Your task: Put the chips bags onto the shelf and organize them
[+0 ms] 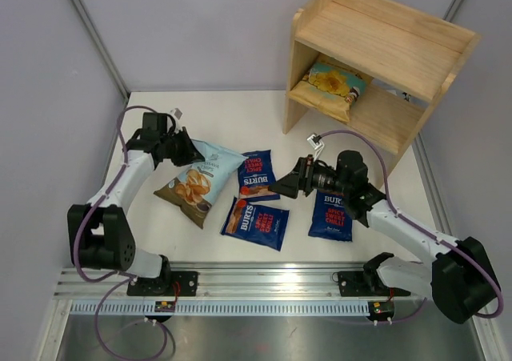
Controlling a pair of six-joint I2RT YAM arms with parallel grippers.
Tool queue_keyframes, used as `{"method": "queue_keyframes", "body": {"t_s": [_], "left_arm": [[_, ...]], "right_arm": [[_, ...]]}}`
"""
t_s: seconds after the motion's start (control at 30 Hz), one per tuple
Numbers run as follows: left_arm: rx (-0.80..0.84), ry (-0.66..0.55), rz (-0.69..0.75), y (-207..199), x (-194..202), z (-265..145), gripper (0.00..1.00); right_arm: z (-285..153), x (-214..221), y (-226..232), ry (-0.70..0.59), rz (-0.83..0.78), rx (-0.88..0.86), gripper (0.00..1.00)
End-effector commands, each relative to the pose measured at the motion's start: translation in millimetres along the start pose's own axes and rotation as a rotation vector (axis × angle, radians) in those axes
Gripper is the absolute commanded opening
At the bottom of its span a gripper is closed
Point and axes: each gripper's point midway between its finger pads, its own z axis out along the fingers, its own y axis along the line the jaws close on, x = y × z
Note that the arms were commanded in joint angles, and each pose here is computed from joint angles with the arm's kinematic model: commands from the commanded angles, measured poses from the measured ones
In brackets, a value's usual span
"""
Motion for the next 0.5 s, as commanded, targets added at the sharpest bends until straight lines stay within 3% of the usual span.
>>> {"method": "queue_keyframes", "body": {"t_s": [0.0, 0.13, 0.47], "left_arm": [[0.113, -0.186, -0.013, -35.9, -34.3, -29.1, 0.00], [0.210, -0.265, -0.017, -64.3, -41.4, -58.6, 0.00], [0.540, -0.473, -0.175, -149.5, -40.4, -140.4, 0.00]], "right_arm": [[15.3, -37.1, 5.4, -0.194, -0.040, 0.000, 0.99], [30.4, -50.7, 5.9, -0.293, -0.096, -0.015, 0.99], [84.0, -30.8, 27.5, -0.333, -0.245, -0.120, 1.00]]}}
